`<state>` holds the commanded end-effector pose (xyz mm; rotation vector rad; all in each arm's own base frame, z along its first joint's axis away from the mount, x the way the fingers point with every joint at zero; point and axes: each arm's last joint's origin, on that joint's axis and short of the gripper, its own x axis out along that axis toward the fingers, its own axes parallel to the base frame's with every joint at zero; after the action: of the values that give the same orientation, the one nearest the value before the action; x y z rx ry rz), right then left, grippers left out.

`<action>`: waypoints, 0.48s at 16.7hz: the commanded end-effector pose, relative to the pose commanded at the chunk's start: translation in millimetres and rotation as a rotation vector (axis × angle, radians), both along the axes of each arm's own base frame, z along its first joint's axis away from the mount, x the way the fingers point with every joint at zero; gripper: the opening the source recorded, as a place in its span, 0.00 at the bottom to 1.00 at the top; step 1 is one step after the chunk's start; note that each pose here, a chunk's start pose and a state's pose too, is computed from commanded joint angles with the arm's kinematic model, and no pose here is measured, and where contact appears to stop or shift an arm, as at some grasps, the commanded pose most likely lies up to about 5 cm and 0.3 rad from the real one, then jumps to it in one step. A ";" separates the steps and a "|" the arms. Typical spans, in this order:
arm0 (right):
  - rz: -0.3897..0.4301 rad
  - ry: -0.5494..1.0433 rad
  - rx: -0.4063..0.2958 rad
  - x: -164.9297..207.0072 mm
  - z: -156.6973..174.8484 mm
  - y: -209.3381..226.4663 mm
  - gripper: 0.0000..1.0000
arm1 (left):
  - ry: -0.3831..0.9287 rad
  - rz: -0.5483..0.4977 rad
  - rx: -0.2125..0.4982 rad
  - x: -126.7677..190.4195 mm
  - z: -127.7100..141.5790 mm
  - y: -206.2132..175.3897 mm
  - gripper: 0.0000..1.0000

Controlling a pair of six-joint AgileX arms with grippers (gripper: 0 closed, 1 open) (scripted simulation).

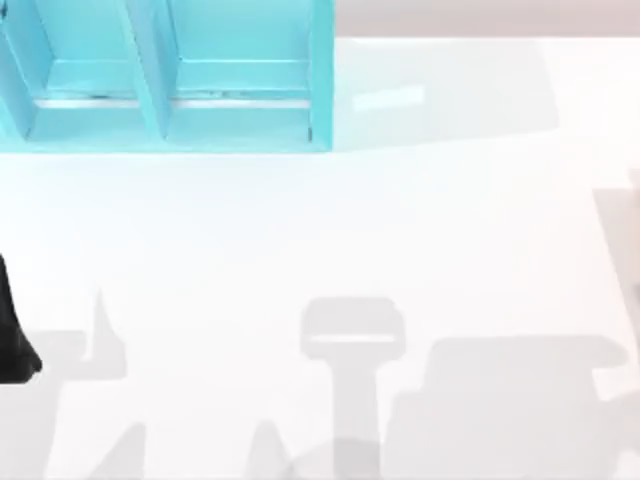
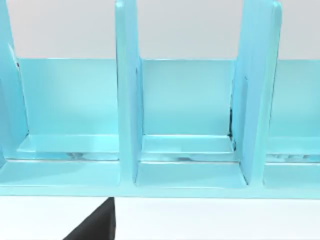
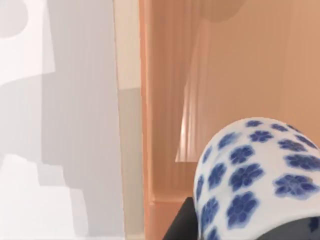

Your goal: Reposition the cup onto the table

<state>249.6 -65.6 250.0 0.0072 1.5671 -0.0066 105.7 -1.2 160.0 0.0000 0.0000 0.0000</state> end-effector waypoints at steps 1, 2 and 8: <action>0.000 0.000 0.000 0.0 0.0 0.0 0.00 | 0.000 0.000 0.000 0.0 0.0 0.0 1.00; 0.000 0.000 0.000 0.0 0.0 0.0 0.00 | 0.000 0.000 0.000 0.0 0.0 0.0 1.00; 0.001 0.006 -0.002 9.8 -1.1 25.5 0.00 | 0.000 0.000 0.000 0.0 0.0 0.0 1.00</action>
<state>259.3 -40.1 248.9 0.0045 1.5733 -0.0075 105.7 -1.2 160.0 0.0000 0.0000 0.0000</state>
